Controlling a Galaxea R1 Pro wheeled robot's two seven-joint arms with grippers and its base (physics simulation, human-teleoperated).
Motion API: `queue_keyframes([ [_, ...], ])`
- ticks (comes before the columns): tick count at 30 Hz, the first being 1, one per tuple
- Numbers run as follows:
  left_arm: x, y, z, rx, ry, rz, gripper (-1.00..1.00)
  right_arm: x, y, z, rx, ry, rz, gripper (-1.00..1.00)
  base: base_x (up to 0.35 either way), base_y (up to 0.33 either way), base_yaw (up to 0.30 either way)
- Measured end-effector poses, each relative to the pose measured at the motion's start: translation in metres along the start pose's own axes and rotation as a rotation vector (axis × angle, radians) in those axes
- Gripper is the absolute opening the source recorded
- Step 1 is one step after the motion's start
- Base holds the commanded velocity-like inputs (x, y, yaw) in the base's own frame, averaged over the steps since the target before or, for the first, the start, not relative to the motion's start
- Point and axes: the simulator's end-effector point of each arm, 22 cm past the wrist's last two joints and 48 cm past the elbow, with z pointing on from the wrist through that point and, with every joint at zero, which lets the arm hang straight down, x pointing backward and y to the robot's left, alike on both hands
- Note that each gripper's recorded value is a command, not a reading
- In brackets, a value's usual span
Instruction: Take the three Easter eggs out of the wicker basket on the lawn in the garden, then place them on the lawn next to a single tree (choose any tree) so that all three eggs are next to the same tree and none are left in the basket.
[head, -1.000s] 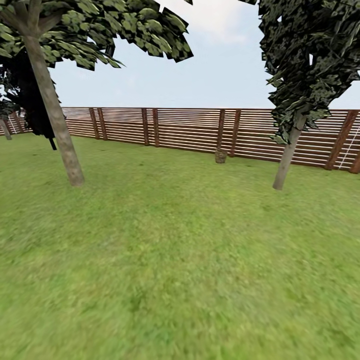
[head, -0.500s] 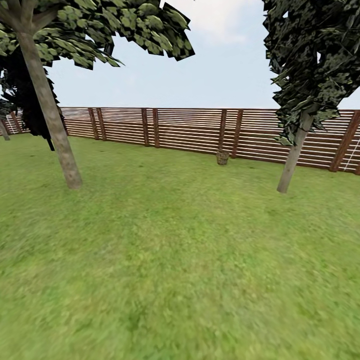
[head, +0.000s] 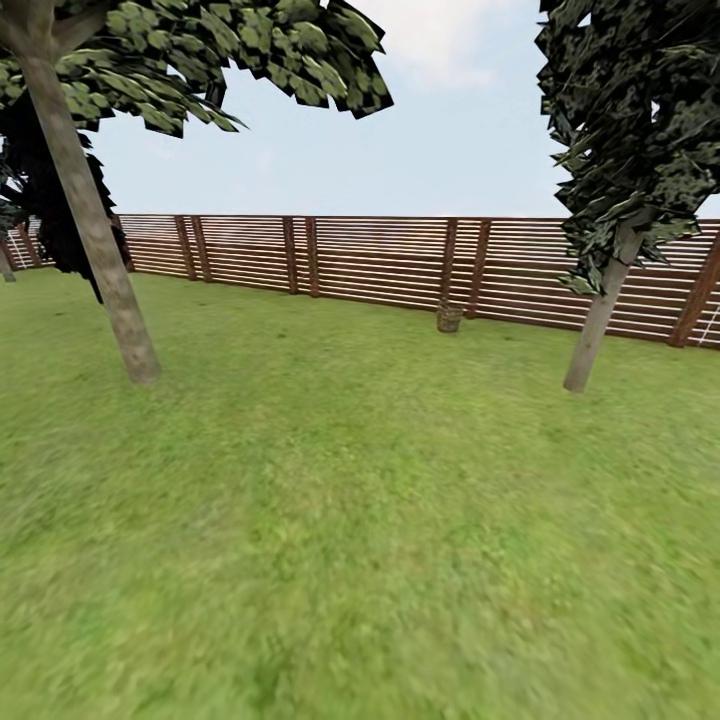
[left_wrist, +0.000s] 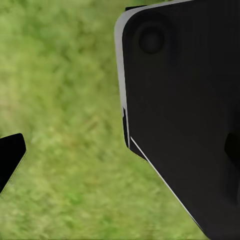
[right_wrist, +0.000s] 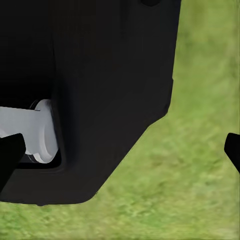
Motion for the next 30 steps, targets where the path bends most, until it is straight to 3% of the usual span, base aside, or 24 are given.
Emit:
queue_keyframes([
  [30, 0.0000, 0.0000, 0.0000, 0.000, 0.000, 0.000, 1.00, 0.0000, 0.0000, 0.0000, 0.000, 0.000, 0.000, 1.00, 0.329, 0.056, 0.000],
])
